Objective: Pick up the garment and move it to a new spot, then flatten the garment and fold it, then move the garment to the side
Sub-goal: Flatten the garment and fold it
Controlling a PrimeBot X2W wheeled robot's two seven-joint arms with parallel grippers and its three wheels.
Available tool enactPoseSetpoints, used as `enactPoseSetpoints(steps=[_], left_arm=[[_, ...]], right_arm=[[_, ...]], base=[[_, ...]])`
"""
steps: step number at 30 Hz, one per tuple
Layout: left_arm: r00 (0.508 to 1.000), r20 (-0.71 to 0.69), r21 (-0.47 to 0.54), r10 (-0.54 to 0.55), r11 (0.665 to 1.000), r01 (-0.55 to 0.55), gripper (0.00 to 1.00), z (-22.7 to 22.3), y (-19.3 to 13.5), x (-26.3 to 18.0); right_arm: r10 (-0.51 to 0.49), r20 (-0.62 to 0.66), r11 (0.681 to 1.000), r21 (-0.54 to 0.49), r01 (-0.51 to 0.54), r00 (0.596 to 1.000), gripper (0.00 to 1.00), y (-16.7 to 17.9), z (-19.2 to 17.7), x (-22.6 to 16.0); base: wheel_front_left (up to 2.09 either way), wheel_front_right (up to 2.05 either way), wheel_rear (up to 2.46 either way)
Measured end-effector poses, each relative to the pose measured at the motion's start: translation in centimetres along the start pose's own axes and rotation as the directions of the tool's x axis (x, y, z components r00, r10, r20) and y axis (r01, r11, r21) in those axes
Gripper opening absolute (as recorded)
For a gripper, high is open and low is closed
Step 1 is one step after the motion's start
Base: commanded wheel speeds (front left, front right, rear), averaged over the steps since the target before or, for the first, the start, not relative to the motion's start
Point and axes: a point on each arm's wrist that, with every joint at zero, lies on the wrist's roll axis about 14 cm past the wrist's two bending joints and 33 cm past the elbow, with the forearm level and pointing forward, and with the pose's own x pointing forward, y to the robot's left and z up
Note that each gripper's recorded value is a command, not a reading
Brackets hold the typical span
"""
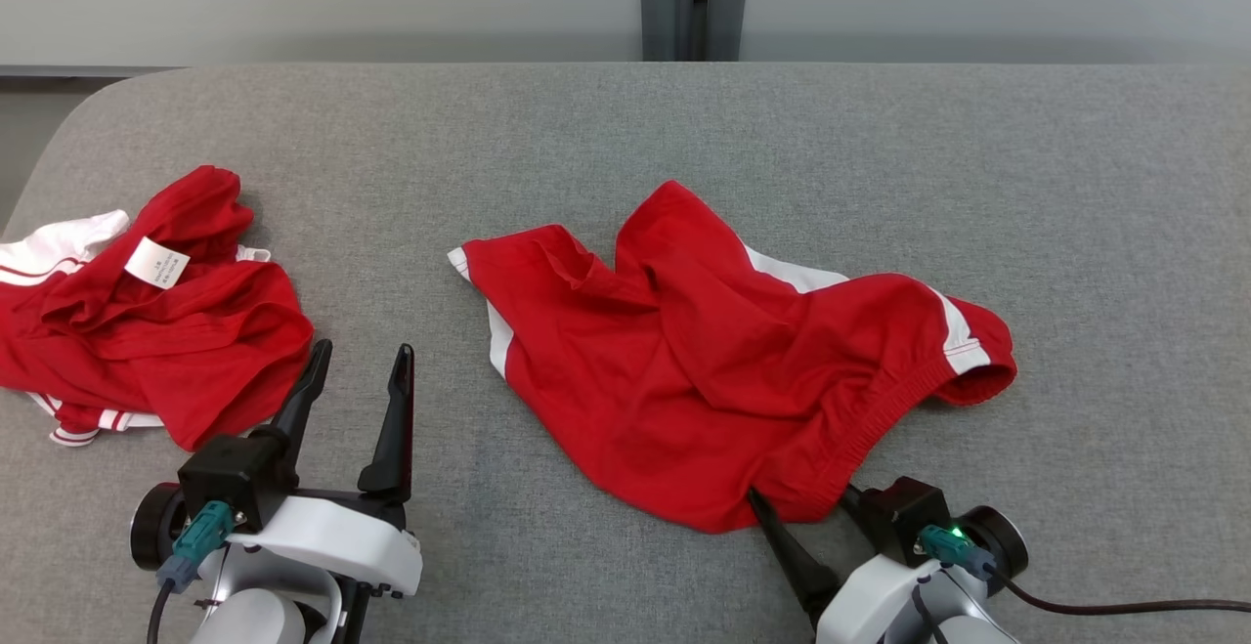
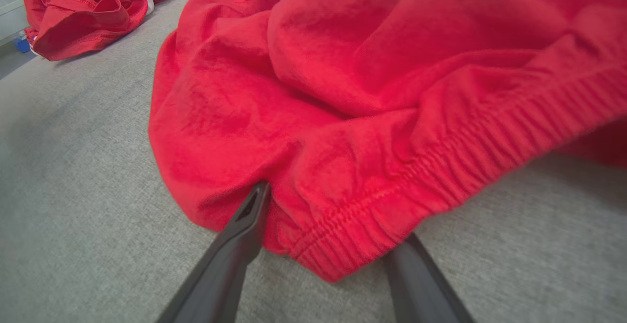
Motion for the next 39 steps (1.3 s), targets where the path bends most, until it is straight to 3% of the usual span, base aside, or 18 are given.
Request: enactPoseSetpoints(steps=[10, 19, 23, 30, 39], left_arm=[[0.999, 0.014, -0.005, -0.031, 1.0, 0.031, 1.0, 0.0, -0.9, 1.1], [0.999, 0.011, -0.012, -0.051, 0.999, 0.051, 1.0, -0.5, -1.7, 2.5], [0.999, 0.007, -0.016, -0.053, 0.998, 0.053, 1.0, -0.7, -1.9, 2.6], [0.999, 0.012, -0.02, -0.037, 0.999, 0.037, 1.0, -0.7, -1.4, 2.6], [0.999, 0.015, -0.033, -0.041, 0.999, 0.042, 1.0, -0.8, -1.6, 3.1]], right_arm=[[0.075, 0.116, 0.996, -0.057, -0.069, 0.99, 0.0, 1.0, 4.0, -0.7], [0.121, 0.148, 0.993, -0.022, -0.119, 0.982, 0.0, 1.0, 8.6, -3.3], [0.121, 0.152, 0.989, 0.065, -0.132, 0.981, 0.0, 0.6, 10.6, -4.7], [0.138, 0.177, 0.952, 0.249, -0.18, 0.975, 0.0, -0.5, 14.4, -5.4], [0.053, 0.134, 0.949, 0.303, -0.092, 0.99, 0.0, -7.2, 16.5, -1.3]], base=[[0.0, 0.0, 0.0], [0.0, 0.0, 0.0], [0.0, 0.0, 0.0], [0.0, 0.0, 0.0], [0.0, 0.0, 0.0]])
